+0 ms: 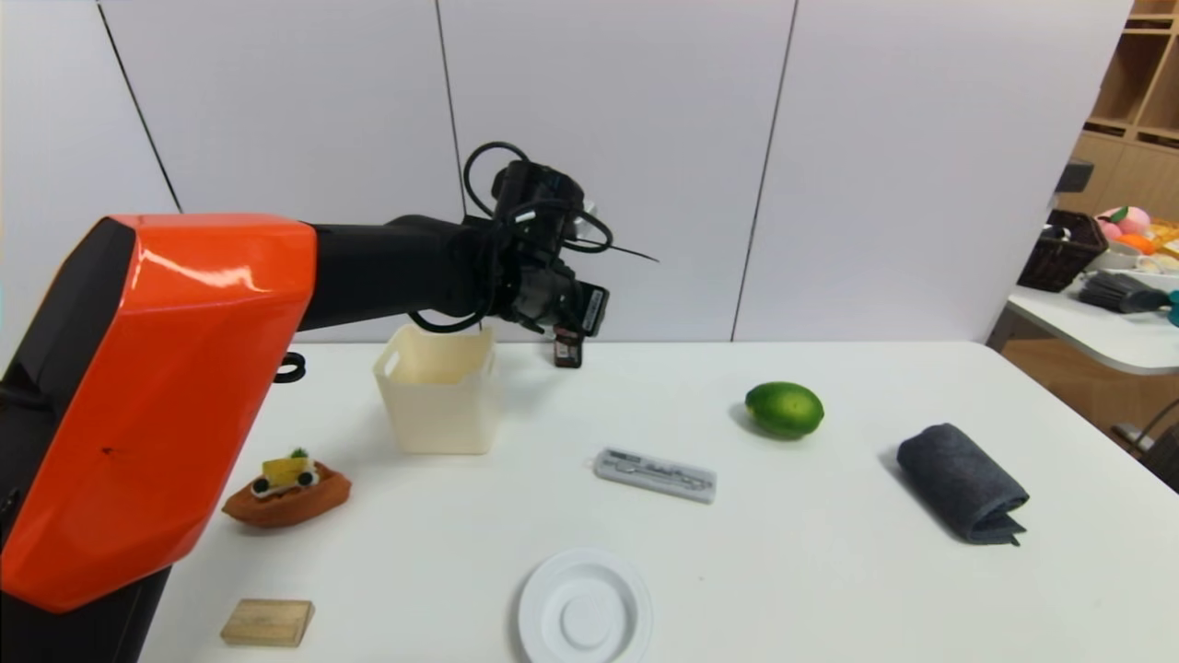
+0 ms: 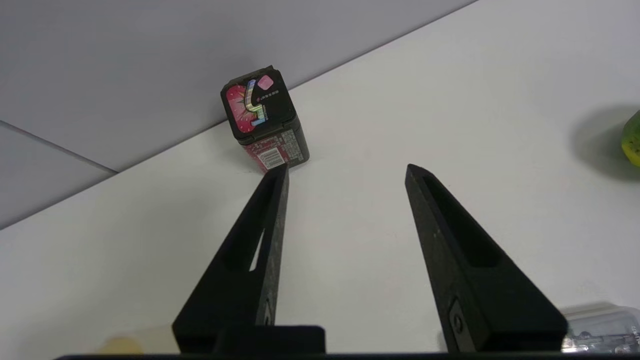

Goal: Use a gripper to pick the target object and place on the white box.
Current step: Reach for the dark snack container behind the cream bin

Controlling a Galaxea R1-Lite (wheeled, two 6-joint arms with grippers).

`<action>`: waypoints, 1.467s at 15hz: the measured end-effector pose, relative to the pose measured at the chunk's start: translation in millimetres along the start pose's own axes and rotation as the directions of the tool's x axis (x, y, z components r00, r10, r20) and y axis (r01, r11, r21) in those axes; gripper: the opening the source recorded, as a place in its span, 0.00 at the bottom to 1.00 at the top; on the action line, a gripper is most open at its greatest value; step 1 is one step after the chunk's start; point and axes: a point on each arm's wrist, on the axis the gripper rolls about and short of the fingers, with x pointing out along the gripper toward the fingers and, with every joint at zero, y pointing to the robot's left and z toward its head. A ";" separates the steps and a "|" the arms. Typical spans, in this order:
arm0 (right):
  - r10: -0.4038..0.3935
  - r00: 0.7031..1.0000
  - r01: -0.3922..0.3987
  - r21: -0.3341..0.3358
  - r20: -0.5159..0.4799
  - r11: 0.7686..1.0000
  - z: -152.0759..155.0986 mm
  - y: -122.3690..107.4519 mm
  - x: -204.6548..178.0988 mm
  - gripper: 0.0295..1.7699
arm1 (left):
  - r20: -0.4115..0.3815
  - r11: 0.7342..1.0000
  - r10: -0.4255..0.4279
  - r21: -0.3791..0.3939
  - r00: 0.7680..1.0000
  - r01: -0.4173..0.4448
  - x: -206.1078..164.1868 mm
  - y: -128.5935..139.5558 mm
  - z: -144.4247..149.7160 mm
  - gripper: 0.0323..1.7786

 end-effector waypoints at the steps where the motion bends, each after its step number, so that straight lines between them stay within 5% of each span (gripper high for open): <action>1: 0.000 1.000 0.000 0.000 0.000 1.000 0.0 0.0 0.0 0.96 | 0.004 1.000 0.000 0.000 1.000 0.000 2.8 -0.5 -0.9 0.58; 9: 0.000 1.000 0.000 0.000 0.000 1.000 0.0 0.0 0.0 0.96 | 0.014 0.999 0.047 -0.009 0.999 -0.047 23.7 -1.7 -11.5 0.82; 15: 0.000 1.000 0.000 0.000 0.000 1.000 0.0 0.0 0.0 0.96 | -0.028 0.989 0.119 -0.085 0.992 -0.121 37.9 -12.9 -26.3 0.89; 22: 0.000 1.000 0.000 -0.001 0.000 1.000 0.0 0.0 0.0 0.96 | -0.057 0.976 0.202 -0.077 0.978 -0.206 50.3 -20.8 -39.5 0.93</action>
